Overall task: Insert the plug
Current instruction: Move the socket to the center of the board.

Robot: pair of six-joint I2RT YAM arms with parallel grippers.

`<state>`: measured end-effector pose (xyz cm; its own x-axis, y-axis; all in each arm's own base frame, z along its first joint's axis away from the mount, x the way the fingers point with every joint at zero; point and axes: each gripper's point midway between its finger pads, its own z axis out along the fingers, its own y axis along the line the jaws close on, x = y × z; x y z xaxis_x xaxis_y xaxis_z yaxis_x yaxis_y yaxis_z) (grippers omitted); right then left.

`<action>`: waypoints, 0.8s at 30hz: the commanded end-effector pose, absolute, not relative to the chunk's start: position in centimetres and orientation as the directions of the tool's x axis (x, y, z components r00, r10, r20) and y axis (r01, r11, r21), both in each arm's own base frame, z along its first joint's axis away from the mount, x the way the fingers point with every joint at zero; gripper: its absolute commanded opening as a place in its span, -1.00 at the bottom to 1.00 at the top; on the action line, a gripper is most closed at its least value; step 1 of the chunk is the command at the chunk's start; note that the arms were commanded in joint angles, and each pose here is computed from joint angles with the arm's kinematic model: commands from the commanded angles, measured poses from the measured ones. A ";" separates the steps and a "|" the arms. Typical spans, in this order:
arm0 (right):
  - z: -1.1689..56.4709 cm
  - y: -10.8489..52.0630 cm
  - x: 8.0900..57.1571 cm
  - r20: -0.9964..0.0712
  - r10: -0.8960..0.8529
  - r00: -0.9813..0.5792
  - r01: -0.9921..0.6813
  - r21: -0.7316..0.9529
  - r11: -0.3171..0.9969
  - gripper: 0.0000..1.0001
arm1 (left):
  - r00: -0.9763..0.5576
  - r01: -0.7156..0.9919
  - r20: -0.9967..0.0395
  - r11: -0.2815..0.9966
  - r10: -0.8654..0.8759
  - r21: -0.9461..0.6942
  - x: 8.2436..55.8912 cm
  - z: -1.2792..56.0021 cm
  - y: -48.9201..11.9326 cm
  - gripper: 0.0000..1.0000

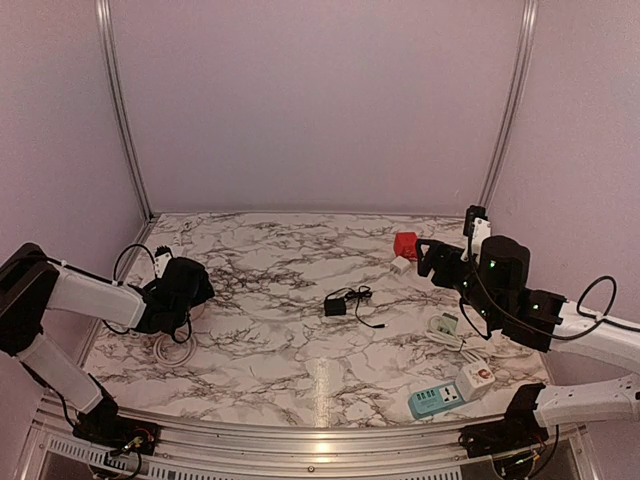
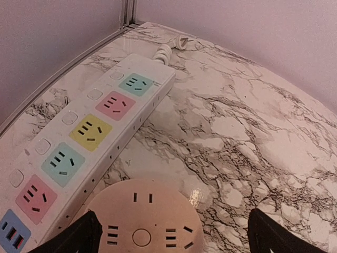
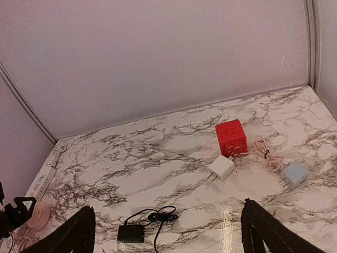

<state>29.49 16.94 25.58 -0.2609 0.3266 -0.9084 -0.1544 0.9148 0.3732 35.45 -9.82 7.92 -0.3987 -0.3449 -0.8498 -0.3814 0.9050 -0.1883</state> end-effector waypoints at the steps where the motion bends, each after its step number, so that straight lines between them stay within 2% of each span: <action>1: 26.0 17.3 29.5 -0.909 0.333 -0.249 -0.174 0.381 0.908 0.80 | -0.421 -0.434 -0.830 0.885 -0.365 -0.168 35.2 6.3 -8.8 0.98; 9: 25.7 17.5 29.7 -0.909 0.327 -0.257 -0.174 0.377 0.910 0.80 | -0.437 -0.512 -0.807 0.847 -0.398 -0.140 35.0 4.0 -6.5 0.98; 18: 25.6 17.5 29.7 -0.910 0.327 -0.255 -0.171 0.376 0.911 0.79 | -0.521 -0.396 -0.757 0.898 -0.394 -0.195 36.3 1.8 -9.6 0.97; 24: 25.6 17.5 29.7 -0.910 0.328 -0.255 -0.174 0.377 0.910 0.79 | -0.567 -0.332 -0.729 0.916 -0.383 -0.223 36.6 -0.4 -11.3 0.84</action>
<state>29.70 17.30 25.32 -0.2658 0.3219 -0.9087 -0.1606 0.9146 0.3710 37.17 -9.06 2.86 -0.4413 -0.4205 -0.7928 -0.4231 0.8766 -0.2294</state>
